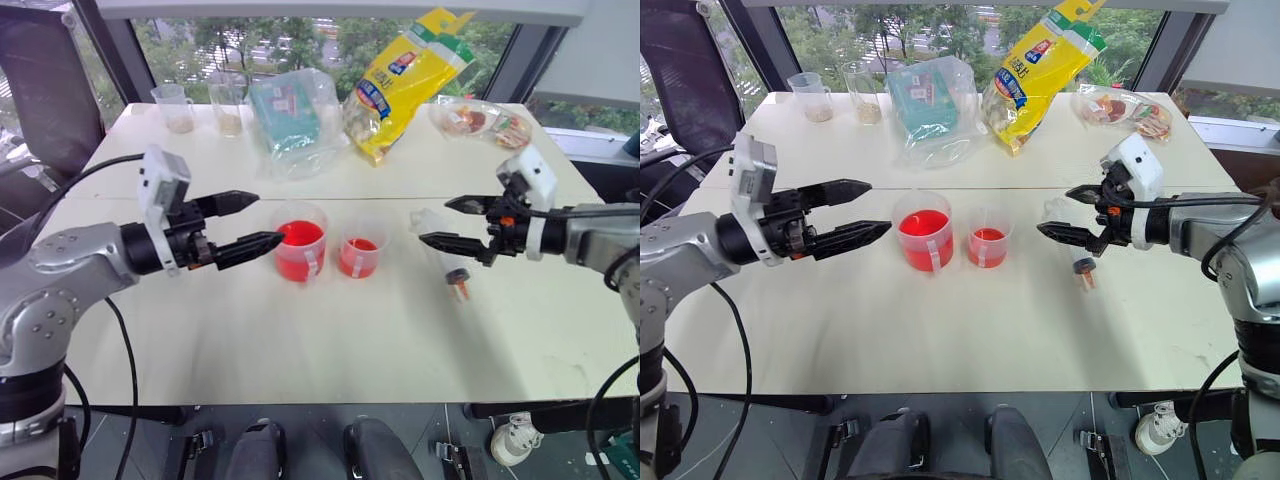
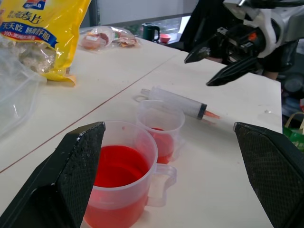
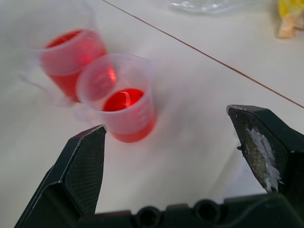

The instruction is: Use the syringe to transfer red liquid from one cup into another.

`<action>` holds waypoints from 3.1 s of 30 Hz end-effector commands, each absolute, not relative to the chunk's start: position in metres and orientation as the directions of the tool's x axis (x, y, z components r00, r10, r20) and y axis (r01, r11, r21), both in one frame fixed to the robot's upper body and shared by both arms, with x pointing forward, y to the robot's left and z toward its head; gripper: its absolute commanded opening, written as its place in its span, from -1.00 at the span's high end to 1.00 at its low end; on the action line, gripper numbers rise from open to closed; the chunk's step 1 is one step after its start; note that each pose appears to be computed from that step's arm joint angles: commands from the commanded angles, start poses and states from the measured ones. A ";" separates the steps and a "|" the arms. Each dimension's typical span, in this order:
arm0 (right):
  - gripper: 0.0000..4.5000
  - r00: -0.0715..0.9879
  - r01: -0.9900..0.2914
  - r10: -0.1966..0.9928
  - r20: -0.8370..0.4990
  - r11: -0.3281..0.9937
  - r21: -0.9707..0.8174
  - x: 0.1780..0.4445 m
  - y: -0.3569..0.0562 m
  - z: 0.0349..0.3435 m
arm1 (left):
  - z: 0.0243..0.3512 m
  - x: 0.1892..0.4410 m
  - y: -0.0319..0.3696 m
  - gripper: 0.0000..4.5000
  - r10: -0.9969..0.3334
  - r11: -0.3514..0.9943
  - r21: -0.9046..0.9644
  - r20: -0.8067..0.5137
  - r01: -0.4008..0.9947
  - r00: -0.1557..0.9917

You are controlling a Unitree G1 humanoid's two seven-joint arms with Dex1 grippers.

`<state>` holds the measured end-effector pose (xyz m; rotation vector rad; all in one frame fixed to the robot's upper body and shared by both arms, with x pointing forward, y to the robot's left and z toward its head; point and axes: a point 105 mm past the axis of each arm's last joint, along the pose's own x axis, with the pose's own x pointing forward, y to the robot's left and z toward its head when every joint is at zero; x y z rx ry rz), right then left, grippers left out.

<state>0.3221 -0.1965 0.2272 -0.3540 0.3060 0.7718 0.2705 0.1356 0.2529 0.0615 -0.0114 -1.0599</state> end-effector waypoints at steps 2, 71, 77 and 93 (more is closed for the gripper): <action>-0.98 0.737 -0.646 0.521 -0.430 0.730 -0.223 0.342 -0.211 0.233 | 0.262 0.268 0.130 -1.00 -0.879 0.475 0.109 0.016 0.873 0.477; 0.39 0.433 -0.855 0.811 0.394 0.508 -0.107 0.348 0.001 0.228 | 0.304 0.285 0.140 -1.00 -0.896 0.443 0.186 0.047 0.877 0.442; 0.39 0.421 -0.861 0.840 0.342 0.489 -0.139 0.345 0.004 0.213 | 0.301 0.291 0.129 -1.00 -0.905 0.424 0.162 0.062 0.891 0.420; 0.39 0.417 -0.866 0.853 0.314 0.478 -0.146 0.343 0.009 0.207 | 0.289 0.299 0.116 -1.00 -0.926 0.374 0.078 0.075 0.924 0.369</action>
